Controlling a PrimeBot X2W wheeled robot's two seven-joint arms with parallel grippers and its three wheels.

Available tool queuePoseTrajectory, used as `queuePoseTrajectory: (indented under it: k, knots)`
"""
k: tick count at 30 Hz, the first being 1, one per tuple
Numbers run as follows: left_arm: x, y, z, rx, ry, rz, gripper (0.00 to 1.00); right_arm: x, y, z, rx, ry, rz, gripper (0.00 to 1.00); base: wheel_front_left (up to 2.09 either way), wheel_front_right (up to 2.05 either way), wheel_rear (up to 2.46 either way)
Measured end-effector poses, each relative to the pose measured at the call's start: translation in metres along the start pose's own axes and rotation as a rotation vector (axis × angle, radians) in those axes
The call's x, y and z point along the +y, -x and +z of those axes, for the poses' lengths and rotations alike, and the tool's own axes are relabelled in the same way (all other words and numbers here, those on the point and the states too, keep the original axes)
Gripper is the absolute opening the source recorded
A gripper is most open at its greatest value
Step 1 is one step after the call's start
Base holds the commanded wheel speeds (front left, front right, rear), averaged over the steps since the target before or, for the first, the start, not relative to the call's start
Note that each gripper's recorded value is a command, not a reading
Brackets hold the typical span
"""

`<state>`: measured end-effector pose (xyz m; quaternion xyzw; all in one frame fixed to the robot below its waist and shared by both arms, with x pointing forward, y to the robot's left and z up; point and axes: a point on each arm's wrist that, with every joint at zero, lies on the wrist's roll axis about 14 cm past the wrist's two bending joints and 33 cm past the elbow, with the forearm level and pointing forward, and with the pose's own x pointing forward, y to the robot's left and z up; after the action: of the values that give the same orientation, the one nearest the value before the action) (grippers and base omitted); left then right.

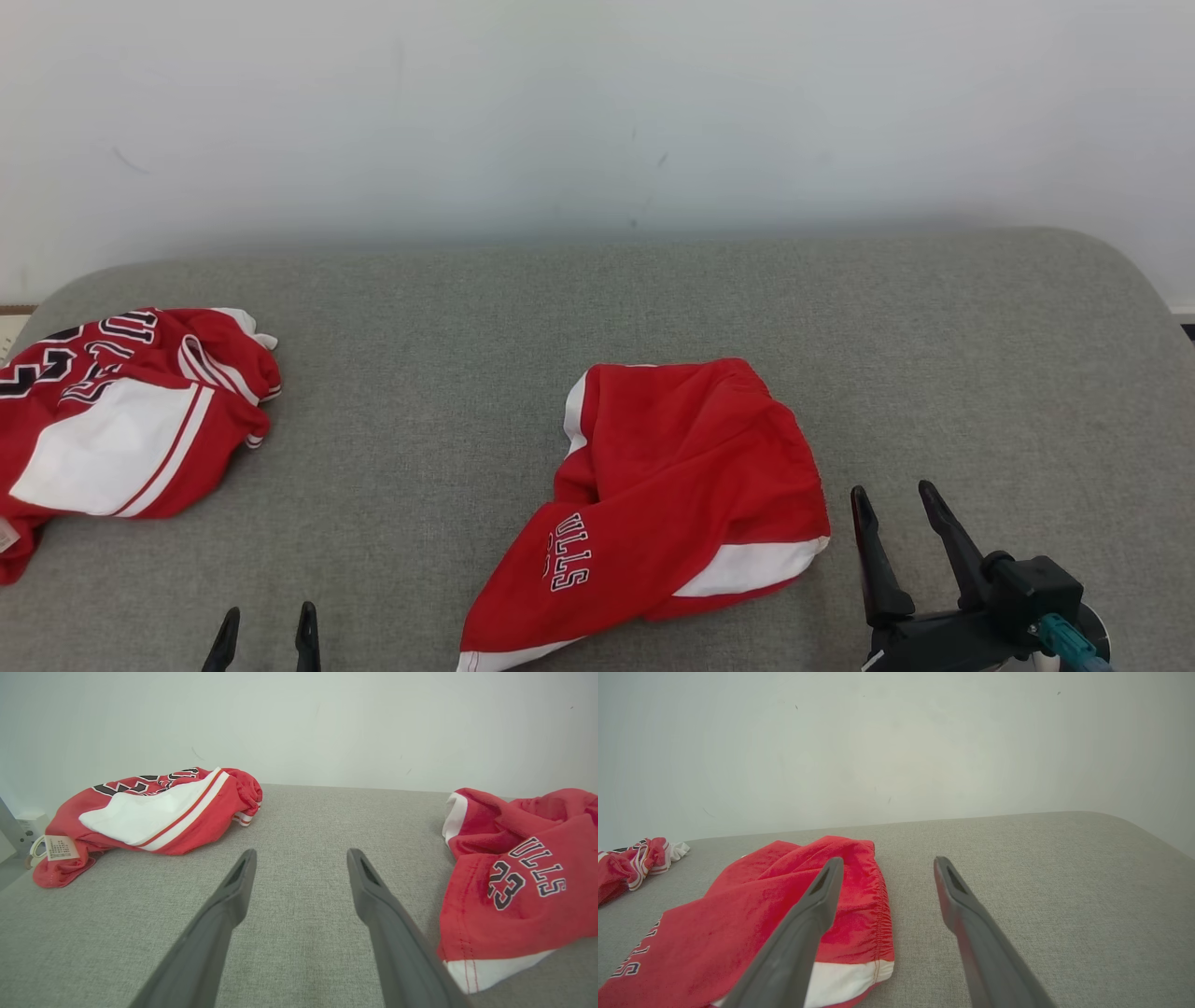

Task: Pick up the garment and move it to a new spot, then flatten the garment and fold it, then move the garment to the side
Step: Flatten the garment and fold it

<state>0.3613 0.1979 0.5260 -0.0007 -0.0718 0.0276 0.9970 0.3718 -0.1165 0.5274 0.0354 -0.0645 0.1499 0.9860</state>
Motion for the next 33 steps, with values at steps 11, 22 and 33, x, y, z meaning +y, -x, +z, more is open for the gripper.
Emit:
queuePoseTrajectory:
  k: [11, 22, 33]
  knots:
    - [-0.0006, -0.001, -0.0011, 0.003, 0.004, -0.002, 1.0, -0.002, 0.0001, -0.0028, 0.009, -0.003, -0.005, 1.0, 0.0, 0.0, 0.0]
    - [-0.0006, 0.0002, 0.0005, -0.001, 0.006, -0.001, 1.0, -0.001, -0.0005, -0.0024, 0.008, -0.005, -0.001, 1.0, 0.0, 0.0, 0.0]
    - [-0.0014, 0.0001, 0.0007, -0.002, 0.01, -0.004, 1.0, -0.0006, -0.0002, -0.0028, 0.01, -0.003, 0.002, 1.0, 0.0, 0.0, 0.0]
